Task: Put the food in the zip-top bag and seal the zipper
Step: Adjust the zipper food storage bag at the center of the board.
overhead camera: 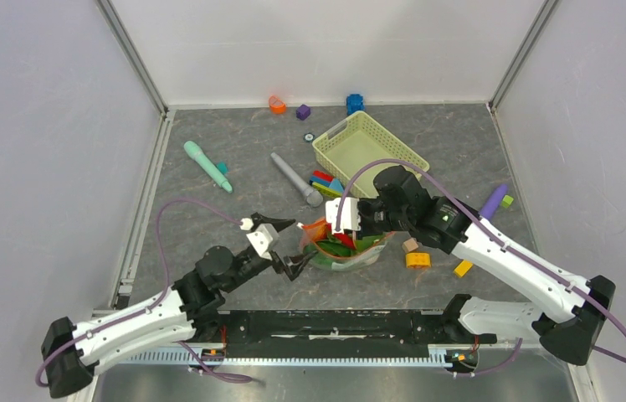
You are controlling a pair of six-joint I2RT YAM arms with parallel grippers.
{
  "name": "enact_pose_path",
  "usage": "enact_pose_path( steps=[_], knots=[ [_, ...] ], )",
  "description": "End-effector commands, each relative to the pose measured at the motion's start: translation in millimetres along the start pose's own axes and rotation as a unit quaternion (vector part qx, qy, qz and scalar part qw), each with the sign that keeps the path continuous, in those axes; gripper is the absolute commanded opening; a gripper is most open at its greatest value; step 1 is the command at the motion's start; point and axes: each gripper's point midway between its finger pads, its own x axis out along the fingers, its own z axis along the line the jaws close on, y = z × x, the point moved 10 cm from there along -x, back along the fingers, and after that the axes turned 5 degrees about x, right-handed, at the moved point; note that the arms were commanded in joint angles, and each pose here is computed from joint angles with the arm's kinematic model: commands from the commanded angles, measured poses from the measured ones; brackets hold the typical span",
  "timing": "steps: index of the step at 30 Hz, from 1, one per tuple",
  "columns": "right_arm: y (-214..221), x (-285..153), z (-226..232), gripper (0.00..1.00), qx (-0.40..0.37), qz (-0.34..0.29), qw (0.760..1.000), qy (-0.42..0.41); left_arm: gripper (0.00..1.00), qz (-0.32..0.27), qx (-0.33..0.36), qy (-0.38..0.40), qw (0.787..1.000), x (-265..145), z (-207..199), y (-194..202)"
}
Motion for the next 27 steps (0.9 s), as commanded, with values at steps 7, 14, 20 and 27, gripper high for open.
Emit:
enact_pose_path(
  steps=[7,14,20,27],
  knots=[
    [-2.9,-0.1,-7.7,0.0,0.013,-0.01,1.0,0.009,1.0,-0.057,0.012,0.006,0.998,-2.0,27.5,-4.7],
    [-1.5,0.9,-10.2,0.0,0.016,-0.005,1.0,0.012,1.0,-0.044,-0.05,0.103,0.992,21.3,49.5,2.0],
    [1.3,1.1,-14.2,0.0,0.024,0.001,0.999,0.022,1.0,-0.084,-0.067,0.186,0.977,22.1,49.5,2.3],
    [-0.2,0.6,-13.7,0.0,0.023,-0.011,1.0,0.013,0.88,-0.081,-0.059,0.191,0.976,27.9,53.9,2.9]
  ],
)
